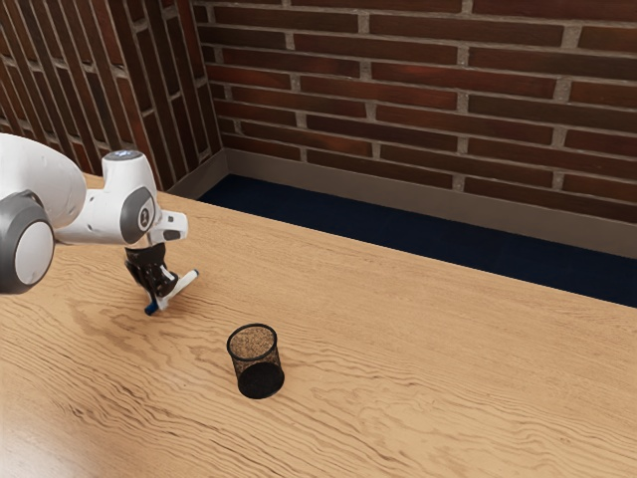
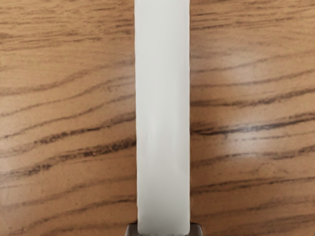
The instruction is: Put the marker into the pen holder.
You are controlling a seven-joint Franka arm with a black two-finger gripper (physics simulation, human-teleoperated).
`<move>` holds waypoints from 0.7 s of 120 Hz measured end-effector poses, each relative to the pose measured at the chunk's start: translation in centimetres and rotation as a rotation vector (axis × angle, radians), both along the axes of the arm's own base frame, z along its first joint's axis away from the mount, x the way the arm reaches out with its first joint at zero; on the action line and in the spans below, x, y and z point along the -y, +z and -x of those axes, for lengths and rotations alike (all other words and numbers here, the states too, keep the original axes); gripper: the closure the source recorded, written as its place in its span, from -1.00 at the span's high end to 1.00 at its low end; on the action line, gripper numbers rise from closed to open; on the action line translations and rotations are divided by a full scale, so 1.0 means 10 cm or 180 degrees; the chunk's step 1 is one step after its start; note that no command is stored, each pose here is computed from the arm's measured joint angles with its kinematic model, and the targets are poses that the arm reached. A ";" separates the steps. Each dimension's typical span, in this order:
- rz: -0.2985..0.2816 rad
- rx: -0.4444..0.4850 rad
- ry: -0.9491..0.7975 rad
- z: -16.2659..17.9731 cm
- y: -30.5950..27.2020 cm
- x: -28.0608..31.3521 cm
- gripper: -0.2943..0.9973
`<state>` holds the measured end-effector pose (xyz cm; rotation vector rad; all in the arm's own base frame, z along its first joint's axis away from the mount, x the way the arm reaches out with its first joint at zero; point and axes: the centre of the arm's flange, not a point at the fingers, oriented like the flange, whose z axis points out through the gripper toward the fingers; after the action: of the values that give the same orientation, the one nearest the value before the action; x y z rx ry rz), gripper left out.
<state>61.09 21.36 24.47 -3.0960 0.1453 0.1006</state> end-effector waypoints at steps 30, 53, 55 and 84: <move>-0.0026 0.0166 -0.0059 -0.09 0.37 0.12 -0.67; 0.0000 0.0343 -0.0232 -0.25 0.89 0.49 -0.67; 0.0007 0.0359 -0.0255 -0.27 0.94 0.54 -0.67; 0.0204 0.0358 -0.0568 -0.27 1.64 1.27 -0.67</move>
<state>63.77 8.71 40.83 -3.1238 0.4266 -0.0853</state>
